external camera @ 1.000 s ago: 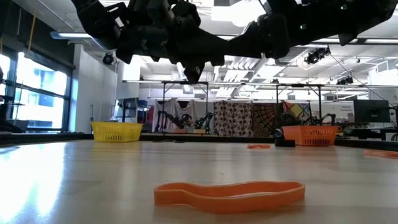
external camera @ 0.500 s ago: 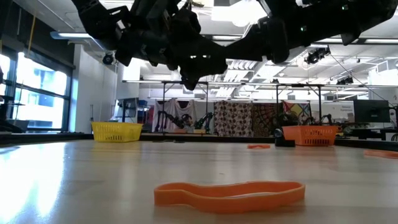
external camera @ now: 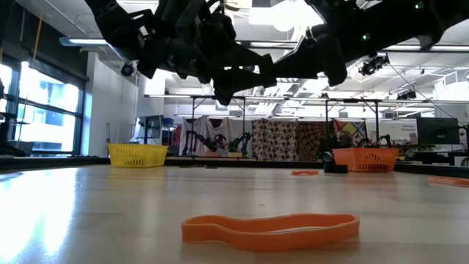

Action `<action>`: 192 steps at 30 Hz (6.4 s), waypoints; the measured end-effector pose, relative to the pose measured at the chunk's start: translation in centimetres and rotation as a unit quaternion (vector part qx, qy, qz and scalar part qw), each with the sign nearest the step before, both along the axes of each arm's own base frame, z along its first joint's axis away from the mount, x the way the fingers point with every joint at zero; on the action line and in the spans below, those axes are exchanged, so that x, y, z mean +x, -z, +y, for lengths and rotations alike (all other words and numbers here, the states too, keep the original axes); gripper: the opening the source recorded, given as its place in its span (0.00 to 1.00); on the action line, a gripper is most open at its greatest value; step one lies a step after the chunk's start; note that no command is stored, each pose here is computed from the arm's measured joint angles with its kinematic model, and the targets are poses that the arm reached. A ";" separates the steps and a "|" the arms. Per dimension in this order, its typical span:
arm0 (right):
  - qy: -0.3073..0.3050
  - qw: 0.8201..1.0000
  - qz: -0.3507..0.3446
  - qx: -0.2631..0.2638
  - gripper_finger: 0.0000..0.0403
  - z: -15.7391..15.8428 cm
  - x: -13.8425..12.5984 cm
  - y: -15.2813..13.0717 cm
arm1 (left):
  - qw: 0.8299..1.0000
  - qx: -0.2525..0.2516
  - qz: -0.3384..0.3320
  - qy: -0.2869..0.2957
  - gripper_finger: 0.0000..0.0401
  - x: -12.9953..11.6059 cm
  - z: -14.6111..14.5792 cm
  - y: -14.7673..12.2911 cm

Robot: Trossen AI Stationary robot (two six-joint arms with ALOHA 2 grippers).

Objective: Sort rubber bands into baskets
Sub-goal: Put the black rubber band into the orange bin, then put the orange rubber band into the green bin

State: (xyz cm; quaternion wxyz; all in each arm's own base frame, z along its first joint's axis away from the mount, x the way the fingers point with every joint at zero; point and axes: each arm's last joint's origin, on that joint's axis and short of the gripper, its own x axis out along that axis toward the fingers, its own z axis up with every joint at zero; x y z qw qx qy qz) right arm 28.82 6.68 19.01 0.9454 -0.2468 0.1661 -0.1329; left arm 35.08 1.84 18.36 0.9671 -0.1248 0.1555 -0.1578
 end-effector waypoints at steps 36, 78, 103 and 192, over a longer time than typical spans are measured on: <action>0.337 0.922 0.061 0.179 0.00 -9.6 -8.4 -3.1 | 0.992 0.109 -0.052 -0.046 0.49 -0.7 0.7 -2.2; 0.698 0.627 -0.044 0.343 0.00 -26.1 -14.7 0.9 | 0.979 0.134 -0.066 -0.137 0.21 -3.4 3.4 -0.4; 0.676 0.639 0.111 0.350 0.40 -26.9 -14.1 0.3 | 0.982 0.117 -0.049 -0.139 0.21 -3.5 3.4 -0.1; 0.299 0.861 0.106 0.396 0.00 -8.5 -4.5 0.8 | 0.986 0.146 -0.065 -0.042 0.00 -3.0 -0.5 0.2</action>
